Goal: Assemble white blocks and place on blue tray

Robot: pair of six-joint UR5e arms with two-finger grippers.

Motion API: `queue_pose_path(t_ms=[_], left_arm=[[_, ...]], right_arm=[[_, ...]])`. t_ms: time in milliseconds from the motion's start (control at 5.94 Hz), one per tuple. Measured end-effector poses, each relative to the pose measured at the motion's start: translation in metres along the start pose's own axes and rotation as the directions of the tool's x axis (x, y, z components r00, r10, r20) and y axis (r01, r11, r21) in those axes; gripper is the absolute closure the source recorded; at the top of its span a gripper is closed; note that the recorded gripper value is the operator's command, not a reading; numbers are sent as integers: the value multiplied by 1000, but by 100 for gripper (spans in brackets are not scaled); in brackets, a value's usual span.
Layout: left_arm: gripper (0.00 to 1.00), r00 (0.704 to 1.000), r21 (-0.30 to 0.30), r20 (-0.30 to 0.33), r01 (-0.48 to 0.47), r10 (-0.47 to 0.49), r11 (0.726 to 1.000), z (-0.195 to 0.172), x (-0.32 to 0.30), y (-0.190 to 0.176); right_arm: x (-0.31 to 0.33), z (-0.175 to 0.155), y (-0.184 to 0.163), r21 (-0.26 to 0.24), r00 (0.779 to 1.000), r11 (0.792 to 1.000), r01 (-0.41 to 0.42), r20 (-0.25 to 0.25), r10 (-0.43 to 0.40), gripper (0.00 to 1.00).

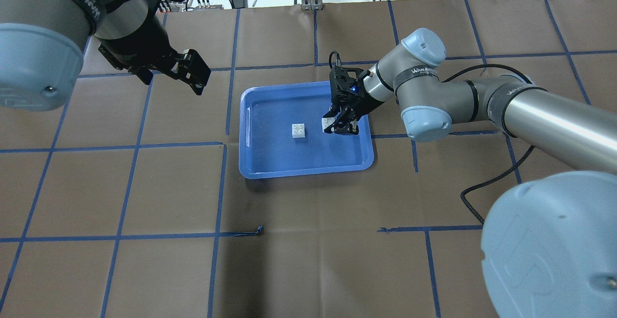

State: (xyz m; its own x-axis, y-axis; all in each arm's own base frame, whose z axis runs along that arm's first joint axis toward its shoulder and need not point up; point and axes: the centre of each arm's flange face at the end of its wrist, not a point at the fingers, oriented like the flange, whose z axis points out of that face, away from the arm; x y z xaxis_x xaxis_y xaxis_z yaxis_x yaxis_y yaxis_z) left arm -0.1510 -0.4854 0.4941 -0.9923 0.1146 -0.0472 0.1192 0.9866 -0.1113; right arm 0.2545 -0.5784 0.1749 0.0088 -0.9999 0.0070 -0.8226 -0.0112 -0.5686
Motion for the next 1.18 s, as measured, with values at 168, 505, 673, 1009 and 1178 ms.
queue_pose_path(t_ms=[168, 505, 673, 1009, 1178], left_arm=[[1, 1000, 2, 3, 30, -30, 1000, -1, -1, 1], [1, 999, 4, 6, 34, -34, 999, 0, -1, 1], [1, 999, 8, 7, 34, -34, 999, 2, -1, -1], [1, 999, 10, 7, 33, -33, 999, 3, -1, -1], [1, 999, 10, 7, 36, -36, 999, 3, -1, -1]], right_arm=[[2, 11, -1, 2, 1000, 1000, -14, -12, 14, 77], [2, 24, -12, 5, 999, 999, -32, -9, 32, 77], [2, 30, -14, 5, 999, 999, -34, -3, 34, 77], [2, 33, -15, 7, 999, 999, -39, 0, 39, 77], [2, 33, -15, 7, 999, 999, -45, 1, 45, 77]])
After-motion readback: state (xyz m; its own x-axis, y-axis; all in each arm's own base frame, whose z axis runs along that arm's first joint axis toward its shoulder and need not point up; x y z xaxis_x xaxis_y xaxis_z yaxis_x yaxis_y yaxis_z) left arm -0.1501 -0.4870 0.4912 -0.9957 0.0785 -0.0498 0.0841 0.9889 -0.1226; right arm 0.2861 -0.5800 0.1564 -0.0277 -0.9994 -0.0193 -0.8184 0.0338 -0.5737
